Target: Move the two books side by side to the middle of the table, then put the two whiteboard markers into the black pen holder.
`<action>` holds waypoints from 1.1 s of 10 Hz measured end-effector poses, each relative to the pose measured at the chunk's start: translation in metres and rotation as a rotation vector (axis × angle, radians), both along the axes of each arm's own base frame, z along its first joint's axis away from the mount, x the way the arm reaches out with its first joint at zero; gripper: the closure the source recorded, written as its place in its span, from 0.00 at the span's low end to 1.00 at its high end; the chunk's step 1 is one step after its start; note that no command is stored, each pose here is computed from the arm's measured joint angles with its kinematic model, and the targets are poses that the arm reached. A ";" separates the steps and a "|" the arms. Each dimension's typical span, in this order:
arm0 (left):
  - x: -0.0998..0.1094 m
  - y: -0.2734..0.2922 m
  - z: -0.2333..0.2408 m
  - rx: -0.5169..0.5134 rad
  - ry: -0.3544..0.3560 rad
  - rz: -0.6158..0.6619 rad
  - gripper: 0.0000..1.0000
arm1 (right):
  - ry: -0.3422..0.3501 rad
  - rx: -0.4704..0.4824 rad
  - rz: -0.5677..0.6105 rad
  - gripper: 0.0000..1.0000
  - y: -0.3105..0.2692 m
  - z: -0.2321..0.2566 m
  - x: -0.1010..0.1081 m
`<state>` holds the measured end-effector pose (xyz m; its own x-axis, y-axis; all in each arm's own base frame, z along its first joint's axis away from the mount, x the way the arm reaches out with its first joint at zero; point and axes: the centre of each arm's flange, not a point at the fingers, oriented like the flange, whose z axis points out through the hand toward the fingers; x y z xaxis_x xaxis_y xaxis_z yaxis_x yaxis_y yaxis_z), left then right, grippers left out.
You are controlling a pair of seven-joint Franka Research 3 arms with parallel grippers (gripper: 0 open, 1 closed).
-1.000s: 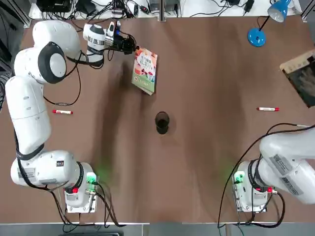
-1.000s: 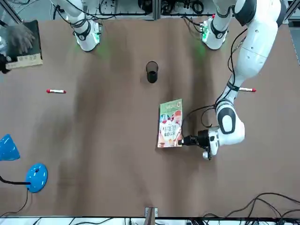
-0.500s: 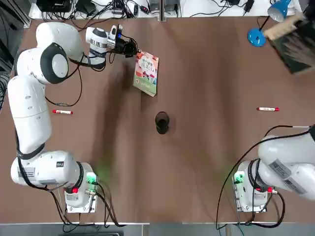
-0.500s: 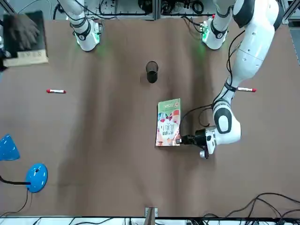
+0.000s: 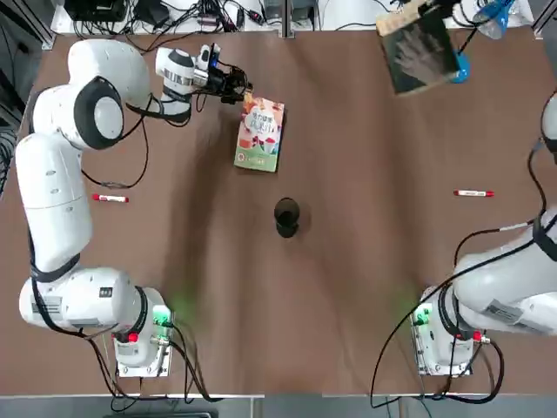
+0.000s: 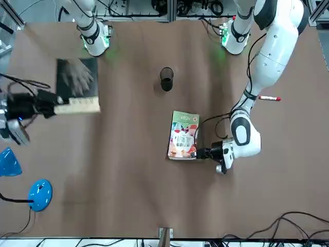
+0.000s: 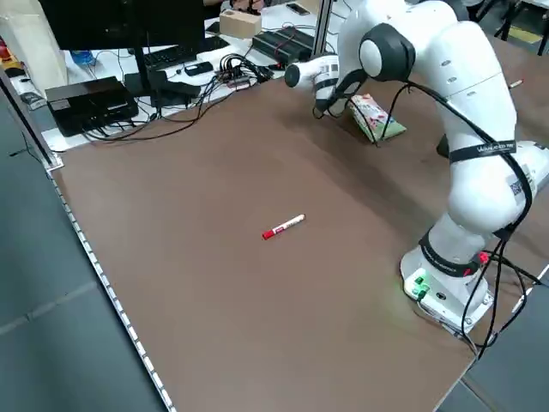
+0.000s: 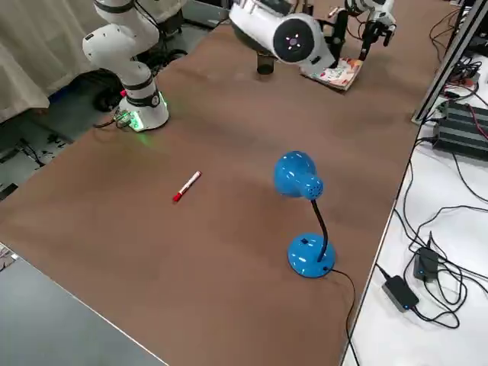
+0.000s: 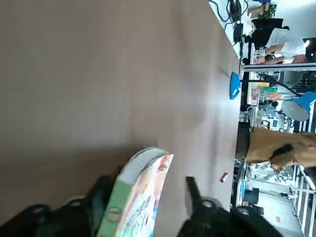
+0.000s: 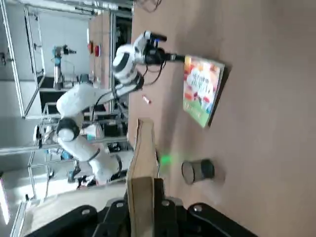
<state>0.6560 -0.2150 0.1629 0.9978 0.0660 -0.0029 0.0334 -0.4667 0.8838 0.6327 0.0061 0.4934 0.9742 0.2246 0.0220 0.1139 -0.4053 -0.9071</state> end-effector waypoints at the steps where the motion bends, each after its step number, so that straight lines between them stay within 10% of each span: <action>1: 0.003 0.002 0.007 0.004 -0.012 0.001 0.07 | -0.004 0.004 -0.047 0.85 0.014 -0.016 0.009; 11: 0.015 0.183 0.184 0.385 -0.101 -0.089 0.00 | 0.084 -0.145 -0.279 0.85 0.218 -0.243 0.024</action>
<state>0.6707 -0.0320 0.3470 0.9937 -0.0436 0.1032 -0.0999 -0.7616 0.6403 0.6571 0.2244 0.2508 0.9956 -0.0568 -0.0742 -0.0931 -0.5359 -0.8392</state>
